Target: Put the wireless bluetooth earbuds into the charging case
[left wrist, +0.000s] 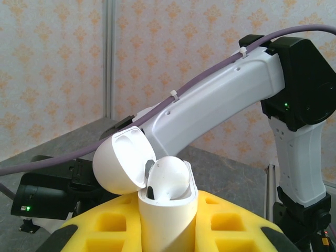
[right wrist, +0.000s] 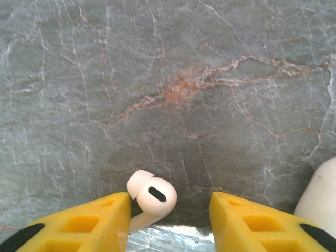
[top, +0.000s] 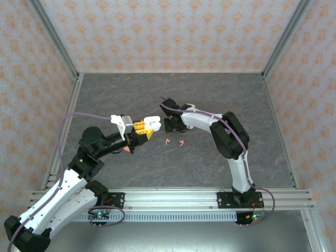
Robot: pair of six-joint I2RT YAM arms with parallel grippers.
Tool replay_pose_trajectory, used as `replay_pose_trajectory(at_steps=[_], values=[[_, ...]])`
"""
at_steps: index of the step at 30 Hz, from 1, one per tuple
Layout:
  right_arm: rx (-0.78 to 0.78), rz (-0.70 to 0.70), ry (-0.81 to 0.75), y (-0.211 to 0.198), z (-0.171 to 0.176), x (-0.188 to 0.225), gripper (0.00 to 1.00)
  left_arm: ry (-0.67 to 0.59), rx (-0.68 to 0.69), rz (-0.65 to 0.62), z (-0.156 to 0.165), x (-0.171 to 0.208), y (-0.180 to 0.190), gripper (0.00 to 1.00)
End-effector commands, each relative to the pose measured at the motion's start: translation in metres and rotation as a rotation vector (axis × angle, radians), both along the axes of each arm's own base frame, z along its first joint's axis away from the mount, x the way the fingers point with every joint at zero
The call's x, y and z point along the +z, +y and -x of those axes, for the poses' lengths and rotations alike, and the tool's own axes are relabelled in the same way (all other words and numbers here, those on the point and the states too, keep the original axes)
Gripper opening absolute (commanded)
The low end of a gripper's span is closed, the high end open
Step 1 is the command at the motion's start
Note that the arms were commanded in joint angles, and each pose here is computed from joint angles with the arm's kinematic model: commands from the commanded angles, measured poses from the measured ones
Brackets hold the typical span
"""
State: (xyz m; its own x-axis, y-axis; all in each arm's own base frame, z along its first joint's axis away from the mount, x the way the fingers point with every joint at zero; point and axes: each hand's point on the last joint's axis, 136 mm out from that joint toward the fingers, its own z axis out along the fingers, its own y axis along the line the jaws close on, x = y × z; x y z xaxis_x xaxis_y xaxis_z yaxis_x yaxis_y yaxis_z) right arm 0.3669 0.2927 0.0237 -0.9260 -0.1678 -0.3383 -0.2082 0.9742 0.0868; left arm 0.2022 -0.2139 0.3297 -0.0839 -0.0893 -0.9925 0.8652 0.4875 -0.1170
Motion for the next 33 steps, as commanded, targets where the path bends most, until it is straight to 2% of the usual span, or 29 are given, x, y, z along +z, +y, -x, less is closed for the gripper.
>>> replay_pose_trajectory(at_steps=[1, 11, 21, 33], values=[[0.009, 0.090, 0.040, -0.022, 0.018, 0.000, 0.44, -0.027, 0.001, -0.004, 0.001, 0.004, -0.001, 0.00], [0.024, 0.011, -0.006, -0.007, 0.004, 0.032, 0.46, -0.025, 0.001, -0.004, 0.001, 0.005, -0.001, 0.00], [-0.037, -0.032, 0.007, -0.002, -0.011, 0.015, 0.46, -0.026, 0.007, -0.010, 0.002, 0.003, 0.000, 0.00], [-0.032, -0.059, 0.050, 0.007, -0.007, 0.003, 0.41, -0.025, 0.013, -0.013, 0.001, 0.002, 0.001, 0.00]])
